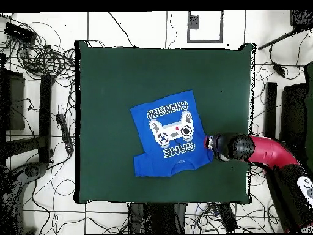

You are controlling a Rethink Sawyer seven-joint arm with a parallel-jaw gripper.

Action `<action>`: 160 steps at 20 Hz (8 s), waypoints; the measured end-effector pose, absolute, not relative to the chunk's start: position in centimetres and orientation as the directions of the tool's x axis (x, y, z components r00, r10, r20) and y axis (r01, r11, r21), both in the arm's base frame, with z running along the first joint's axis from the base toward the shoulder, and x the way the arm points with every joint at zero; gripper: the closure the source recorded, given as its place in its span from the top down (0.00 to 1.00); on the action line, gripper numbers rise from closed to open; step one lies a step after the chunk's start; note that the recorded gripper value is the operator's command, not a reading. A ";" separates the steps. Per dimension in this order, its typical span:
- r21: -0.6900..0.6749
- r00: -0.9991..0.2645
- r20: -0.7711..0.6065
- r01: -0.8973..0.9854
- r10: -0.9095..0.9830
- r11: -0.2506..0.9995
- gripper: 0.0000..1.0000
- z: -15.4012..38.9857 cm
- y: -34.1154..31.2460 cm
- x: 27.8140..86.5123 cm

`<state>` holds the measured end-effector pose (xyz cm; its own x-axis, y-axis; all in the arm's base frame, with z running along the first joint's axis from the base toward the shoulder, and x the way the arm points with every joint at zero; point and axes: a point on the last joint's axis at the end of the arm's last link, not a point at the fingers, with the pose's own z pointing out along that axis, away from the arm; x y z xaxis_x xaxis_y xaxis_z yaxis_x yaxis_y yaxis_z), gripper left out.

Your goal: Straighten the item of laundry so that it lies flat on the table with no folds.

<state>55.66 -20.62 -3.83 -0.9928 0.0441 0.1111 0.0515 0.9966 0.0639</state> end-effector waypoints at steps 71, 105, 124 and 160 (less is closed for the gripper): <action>-0.053 -0.953 0.038 -0.301 -0.300 0.952 1.00 4.5 -23.7 61.7; -0.033 -0.951 -0.031 -0.307 -0.308 0.951 1.00 1.9 -12.1 55.2; -0.013 -0.966 -0.042 -0.255 -0.255 0.967 1.00 0.8 -7.9 49.9; 0.060 -0.971 0.019 -0.235 -0.237 0.970 1.00 -3.9 -1.1 39.3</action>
